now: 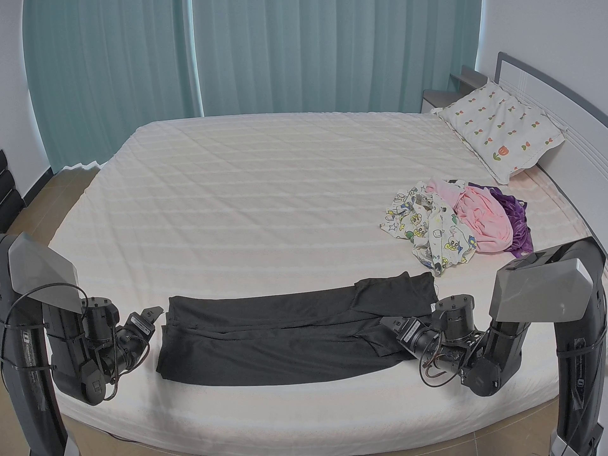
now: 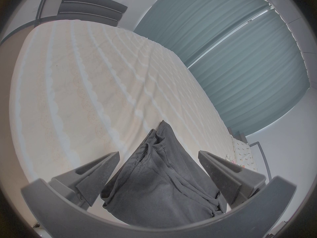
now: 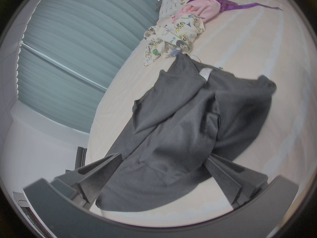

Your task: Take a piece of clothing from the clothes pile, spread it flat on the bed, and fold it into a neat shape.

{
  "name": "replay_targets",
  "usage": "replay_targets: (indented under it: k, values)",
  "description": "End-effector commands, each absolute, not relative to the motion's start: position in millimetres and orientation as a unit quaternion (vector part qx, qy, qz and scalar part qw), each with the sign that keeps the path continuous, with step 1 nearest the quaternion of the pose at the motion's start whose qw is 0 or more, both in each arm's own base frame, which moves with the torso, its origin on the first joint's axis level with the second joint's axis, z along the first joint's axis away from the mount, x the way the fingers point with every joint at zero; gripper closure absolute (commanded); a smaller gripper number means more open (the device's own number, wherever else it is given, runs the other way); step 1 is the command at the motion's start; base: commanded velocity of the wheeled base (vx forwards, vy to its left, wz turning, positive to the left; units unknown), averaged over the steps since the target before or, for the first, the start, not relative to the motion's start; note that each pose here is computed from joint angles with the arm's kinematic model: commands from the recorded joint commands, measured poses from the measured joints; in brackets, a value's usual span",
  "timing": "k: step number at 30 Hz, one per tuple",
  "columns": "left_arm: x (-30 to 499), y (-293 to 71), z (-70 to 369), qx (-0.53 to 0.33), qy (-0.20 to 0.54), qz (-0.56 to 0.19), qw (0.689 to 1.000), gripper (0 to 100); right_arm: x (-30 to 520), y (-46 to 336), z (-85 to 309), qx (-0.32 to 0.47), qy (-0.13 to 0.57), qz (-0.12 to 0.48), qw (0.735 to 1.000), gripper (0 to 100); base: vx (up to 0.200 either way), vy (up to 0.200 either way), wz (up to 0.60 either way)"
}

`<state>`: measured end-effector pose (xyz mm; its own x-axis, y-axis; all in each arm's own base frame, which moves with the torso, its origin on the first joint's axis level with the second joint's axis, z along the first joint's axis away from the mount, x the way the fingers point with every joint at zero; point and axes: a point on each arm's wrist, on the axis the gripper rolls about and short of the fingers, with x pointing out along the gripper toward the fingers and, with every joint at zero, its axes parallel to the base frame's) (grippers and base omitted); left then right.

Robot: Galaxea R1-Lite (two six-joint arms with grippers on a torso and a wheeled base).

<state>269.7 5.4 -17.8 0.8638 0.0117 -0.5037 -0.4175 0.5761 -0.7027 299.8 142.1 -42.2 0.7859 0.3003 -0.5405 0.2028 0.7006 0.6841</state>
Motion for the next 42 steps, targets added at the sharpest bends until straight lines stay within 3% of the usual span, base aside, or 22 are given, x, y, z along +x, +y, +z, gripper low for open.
replay_targets:
  k: [1,14,31,32,42]
  values:
    - [270.0,7.3,-17.6,-0.444,0.227,0.128,0.857,0,308.4,140.7,-42.6,0.387,0.315,0.028,0.866,0,0.0,0.0,0.0]
    - [270.0,8.6,-17.5,-0.444,0.225,0.13,0.857,0,309.8,156.0,-14.5,0.394,0.257,0.036,0.882,0,0.0,0.0,0.0]
    - [270.3,11.5,-17.4,-0.445,0.222,0.134,0.857,0,305.6,151.0,-39.0,0.344,0.312,-0.004,0.886,0,0.0,0.0,0.0]
    - [270.3,11.5,-17.4,-0.446,0.222,0.134,0.857,0,305.6,151.0,-39.0,0.344,0.312,-0.004,0.886,100,0.0,0.0,0.0]
    - [270.3,11.5,-17.0,-0.445,0.221,0.134,0.857,0,284.0,146.0,-29.4,0.325,0.318,-0.021,0.891,100,0.0,0.0,0.0]
